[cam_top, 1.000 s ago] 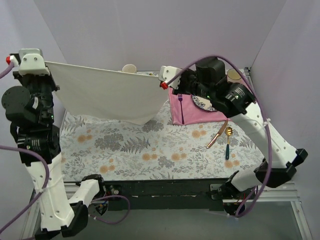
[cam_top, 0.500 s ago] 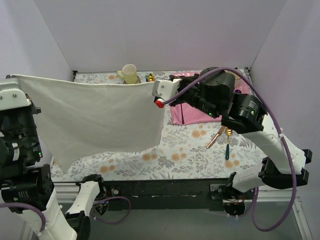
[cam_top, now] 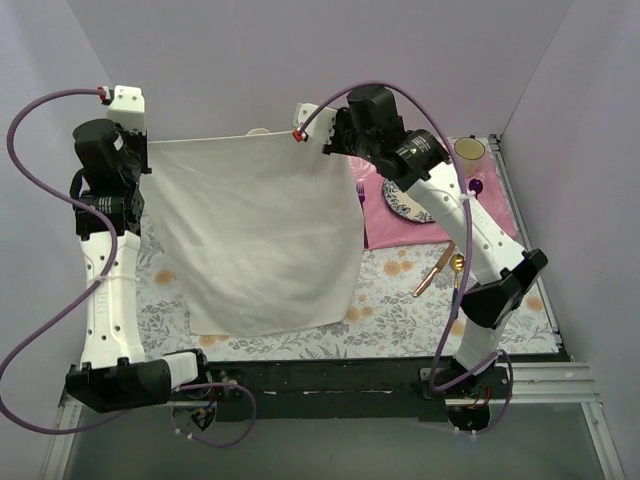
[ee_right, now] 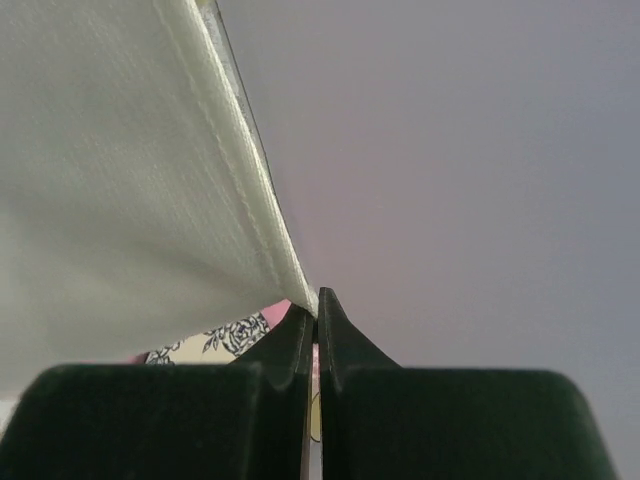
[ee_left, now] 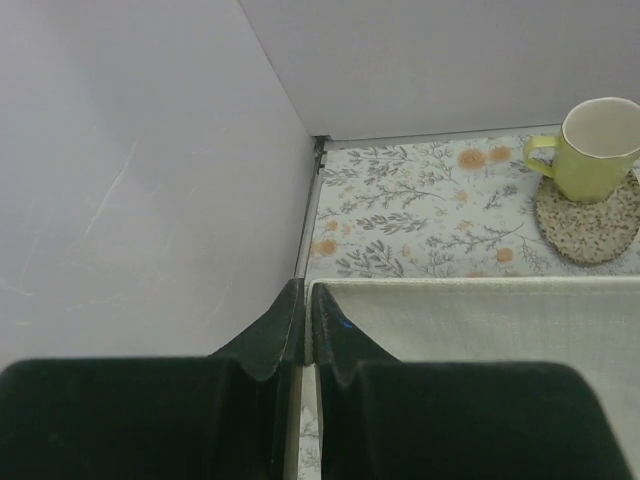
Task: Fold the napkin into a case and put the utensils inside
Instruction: Flatten out the crumpled napkin at the center of the board.
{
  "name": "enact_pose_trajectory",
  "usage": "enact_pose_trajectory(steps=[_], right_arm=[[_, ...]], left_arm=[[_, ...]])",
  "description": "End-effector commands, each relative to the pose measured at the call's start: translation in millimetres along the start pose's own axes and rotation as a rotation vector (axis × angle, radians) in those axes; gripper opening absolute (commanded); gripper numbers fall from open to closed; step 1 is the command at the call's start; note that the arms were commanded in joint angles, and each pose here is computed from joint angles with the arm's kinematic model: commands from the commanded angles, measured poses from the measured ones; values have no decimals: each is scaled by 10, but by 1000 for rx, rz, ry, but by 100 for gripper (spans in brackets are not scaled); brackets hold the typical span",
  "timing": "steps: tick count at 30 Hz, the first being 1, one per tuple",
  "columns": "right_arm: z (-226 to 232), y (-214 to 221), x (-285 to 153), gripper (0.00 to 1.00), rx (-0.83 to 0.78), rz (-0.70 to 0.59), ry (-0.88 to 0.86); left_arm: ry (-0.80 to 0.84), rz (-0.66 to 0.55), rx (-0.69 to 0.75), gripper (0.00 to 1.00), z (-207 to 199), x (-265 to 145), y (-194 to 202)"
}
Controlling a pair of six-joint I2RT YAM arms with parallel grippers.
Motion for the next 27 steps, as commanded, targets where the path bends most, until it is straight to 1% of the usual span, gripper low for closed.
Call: enact_pose_trajectory(steps=[1,2,3,4,6,7,9,10,11,12,13,15,16,17,18,19,20,21,22,23,24,25,26,27], right_arm=[[-406,-137,157,1,34,-115,116],[-419,-106,316,1,32,-106,122],[-529,-84,341,1,36,-104,151],[-719,-158,265,1,40,-129,206],[-888,-180,262,1,28,-143,265],[-910,-163,261,1,19,-138,281],[-1085,-270,48,1,1,-190,358],[-1059,-251,46,1,-2,-188,356],[-1127,-297,-96,1,11,-212,380],[-1135,-315,-148,1,20,-221,382],[-1139,-329,-193,1,27,-233,377],[-1081,-337,-312,1,38,-253,351],[-973,-346,-310,1,31,-267,301],[-796,-265,-307,1,26,-253,248],[-684,-233,-310,1,25,-252,212],[-476,-171,-262,1,16,-246,135],[-357,-162,-355,1,11,-251,104],[-25,15,-208,1,7,-204,14],[153,49,-200,1,13,-216,-47],[279,80,-289,1,9,-218,-84],[611,267,-189,1,8,-174,-167],[731,309,-212,1,12,-172,-198],[890,356,-284,1,13,-167,-245],[1098,457,-279,1,14,-145,-299]], left_arm=[[-52,-145,-74,0,195,131,-341],[-37,-118,-91,0,221,320,-270],[-19,-112,-143,0,224,416,-271],[-24,-159,-162,0,336,399,-473],[38,-166,-195,0,355,535,-531],[34,-208,-198,0,435,477,-701],[58,-225,-191,0,451,463,-796],[47,-246,-187,0,508,396,-885],[48,-238,-186,0,523,366,-877],[45,-256,-180,0,552,245,-925],[27,-258,-169,0,611,176,-900],[22,-248,-145,0,609,117,-707],[-9,-281,-102,0,678,-117,-726],[5,-236,-92,0,608,-102,-506],[10,-220,-75,0,580,-157,-427],[6,-220,-52,0,571,-291,-391],[37,-134,-28,0,476,-246,-95],[44,-104,-12,0,439,-271,24],[54,-75,1,0,401,-298,165],[63,-63,46,0,365,-420,257],[90,-12,56,0,270,-416,502],[111,-1,76,0,222,-460,581],[139,23,124,0,169,-566,672],[166,60,137,0,112,-589,797]])
Point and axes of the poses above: each gripper's point midway between its finger pads, its own x axis out along the fingers, its own z axis along the line the jaws close on, y = z × x, the point moved 3 cm from there along -x, back along the fingers, and after that the axes turned 2 degrees about x, right-handed, at the moved point
